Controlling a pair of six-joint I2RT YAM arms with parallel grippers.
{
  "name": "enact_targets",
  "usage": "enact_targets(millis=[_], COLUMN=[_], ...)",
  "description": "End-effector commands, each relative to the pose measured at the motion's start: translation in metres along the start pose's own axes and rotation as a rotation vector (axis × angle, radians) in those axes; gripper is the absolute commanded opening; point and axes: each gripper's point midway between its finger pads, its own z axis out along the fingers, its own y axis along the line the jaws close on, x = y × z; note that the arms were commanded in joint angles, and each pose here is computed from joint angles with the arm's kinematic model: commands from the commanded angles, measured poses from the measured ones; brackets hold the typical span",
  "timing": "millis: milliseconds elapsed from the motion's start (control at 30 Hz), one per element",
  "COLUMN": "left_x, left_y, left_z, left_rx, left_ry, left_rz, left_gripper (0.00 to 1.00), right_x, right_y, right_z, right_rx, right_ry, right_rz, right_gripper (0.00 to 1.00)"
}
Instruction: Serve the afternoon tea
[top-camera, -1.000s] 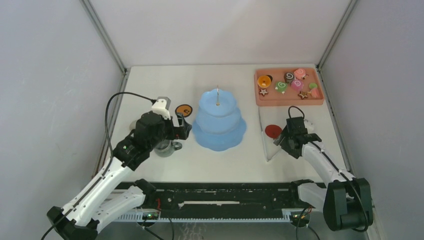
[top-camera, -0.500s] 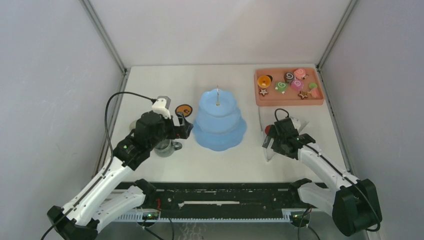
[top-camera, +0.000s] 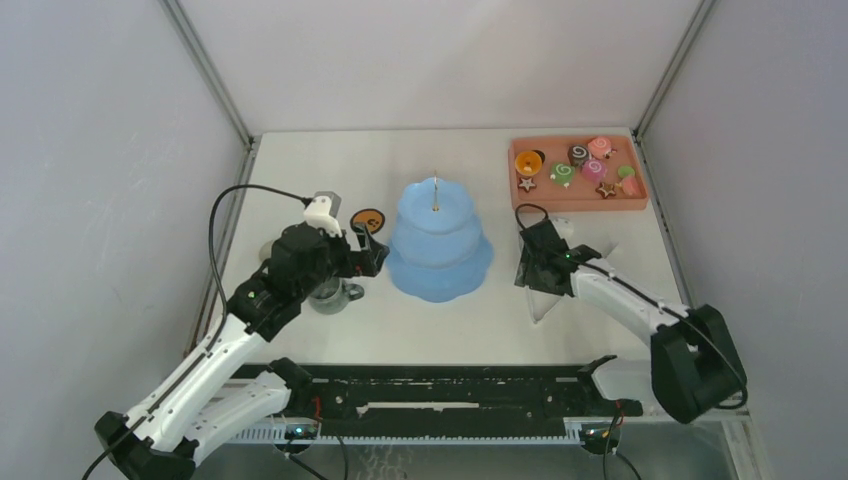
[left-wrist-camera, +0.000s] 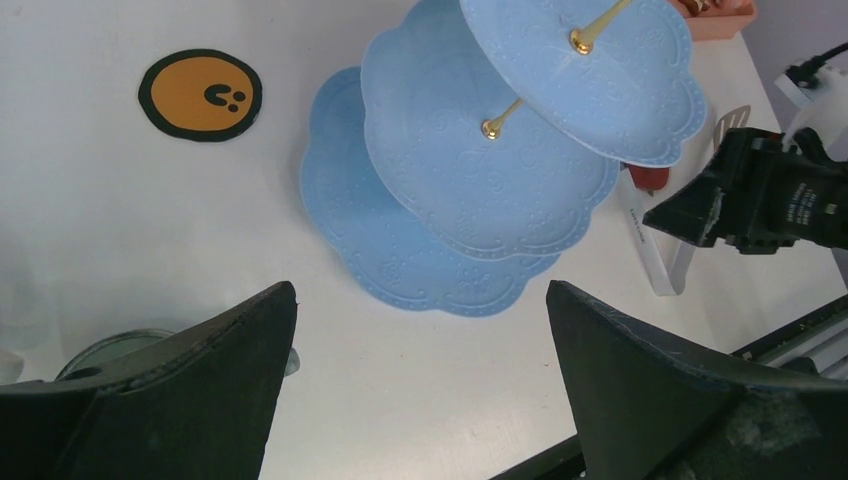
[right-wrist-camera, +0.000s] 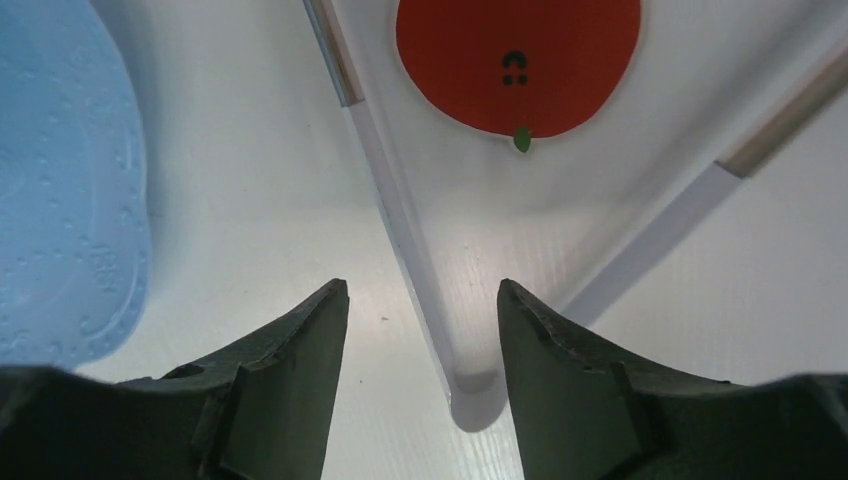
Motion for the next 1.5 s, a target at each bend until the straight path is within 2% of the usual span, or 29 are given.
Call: enact_targets(millis=[0,67,133,167,233,267,300,333,367,467,533,567,700,900,1167,1467], left_x=[0.0,0.001,0.003,0.003,0.004,0.005,0.004,0.005,0.004,0.005,0.004,0.004,0.005,0.007,0.009,0.011], left_y=[-0.003,-0.002,-0.001,-0.001,0.0,0.001,0.001,0.001,0.002,0.002,0.001,0.002,0.003,0.006,0.01,0.014], left_z=[0.001,0.001,0.001,0.001,0.0,0.0,0.0,0.0,0.0,0.0,-0.001,-0.001,-0.001,-0.001,-0.007,-0.013], left_rx=[0.019,0.017,0.015,0.014,0.01,0.009,0.009,0.008,0.007,0.005,0.008,0.008,0.002,-0.007,-0.015,-0.024], left_ry=[-0.028,-0.027,-0.026,-0.026,-0.03,-0.029,-0.03,-0.031,-0.033,-0.033,-0.034,-0.034,-0.036,-0.036,-0.047,-0.054], left_rz=[-0.027,-0.03,-0.033,-0.033,-0.034,-0.034,-0.035,-0.035,-0.035,-0.033,-0.034,-0.033,-0.026,-0.018,-0.023,-0.014], left_gripper=[1.0,1.0,1.0,1.0,1.0,1.0,1.0,1.0,1.0,1.0,1.0,1.0,1.0,1.0,1.0,1.0], right_x=[-0.017,-0.013,-0.01,-0.008,-0.005,-0.003,-0.001,0.0,0.0,-0.002,-0.004,-0.005,0.008,0.032,0.056,0.04], right_y=[0.018,0.02,0.022,0.022,0.02,0.019,0.017,0.015,0.014,0.008,-0.004,-0.008,-0.022,-0.02,-0.013,-0.011], right_z=[0.013,0.019,0.019,0.019,0.015,0.014,0.012,0.009,0.006,-0.007,-0.018,-0.025,-0.046,-0.051,-0.023,-0.002], right_rx=[-0.011,-0.011,-0.01,-0.006,0.0,0.004,0.012,0.018,0.02,0.038,0.076,0.082,0.116,0.157,0.279,0.275], right_ry=[-0.037,-0.014,-0.006,-0.003,0.001,0.004,0.01,0.011,0.01,-0.022,-0.045,-0.062,-0.043,0.055,0.179,0.138], right_rz=[-0.023,-0.035,-0.048,-0.054,-0.063,-0.067,-0.072,-0.069,-0.068,-0.045,0.007,0.06,0.253,0.502,0.543,0.567], right_gripper=[0.61,0.46,0.23,0.15,0.05,0.03,0.05,0.11,0.23,0.73,0.91,0.95,0.99,1.0,1.0,1.0])
